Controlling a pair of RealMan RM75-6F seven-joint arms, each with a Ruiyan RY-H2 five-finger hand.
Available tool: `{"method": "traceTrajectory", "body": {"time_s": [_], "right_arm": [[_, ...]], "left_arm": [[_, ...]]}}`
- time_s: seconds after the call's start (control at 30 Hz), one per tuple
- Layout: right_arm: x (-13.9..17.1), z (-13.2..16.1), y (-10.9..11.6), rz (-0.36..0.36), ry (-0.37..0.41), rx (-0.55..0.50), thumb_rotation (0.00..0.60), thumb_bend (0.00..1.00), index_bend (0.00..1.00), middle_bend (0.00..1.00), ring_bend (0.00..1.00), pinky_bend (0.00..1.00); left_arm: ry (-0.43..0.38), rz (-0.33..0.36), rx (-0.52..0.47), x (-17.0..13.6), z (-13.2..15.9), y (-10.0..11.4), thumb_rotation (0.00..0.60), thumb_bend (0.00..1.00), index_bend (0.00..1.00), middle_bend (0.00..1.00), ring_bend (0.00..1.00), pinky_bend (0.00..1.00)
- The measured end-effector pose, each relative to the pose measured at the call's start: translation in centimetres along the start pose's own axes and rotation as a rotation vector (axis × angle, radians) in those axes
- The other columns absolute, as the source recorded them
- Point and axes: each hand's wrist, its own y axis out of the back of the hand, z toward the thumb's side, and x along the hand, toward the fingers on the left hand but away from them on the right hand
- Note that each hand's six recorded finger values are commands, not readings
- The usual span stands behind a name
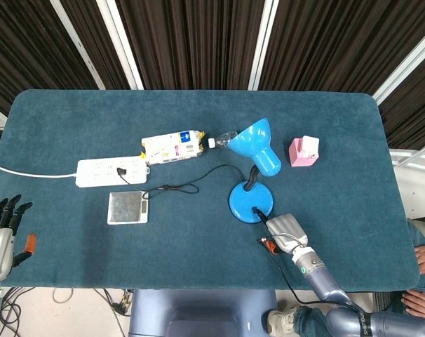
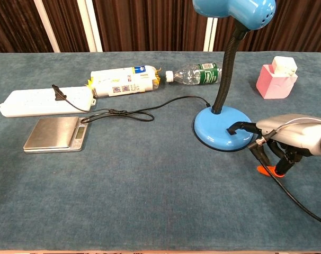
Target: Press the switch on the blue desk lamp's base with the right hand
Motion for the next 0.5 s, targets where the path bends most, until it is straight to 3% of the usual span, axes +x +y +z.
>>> {"method": "traceTrajectory", "body": {"time_s": [0.5], "right_arm": [[0.13, -0.28, -0.92, 0.021, -0.010, 0.034, 0.600, 0.41, 0.00, 0.61, 0.70, 0.97]], "left_arm": [[0.001, 0.000, 0.000, 0.04, -0.06, 0.00, 0.600, 0.47, 0.17, 0.04, 0.00, 0.00]]}}
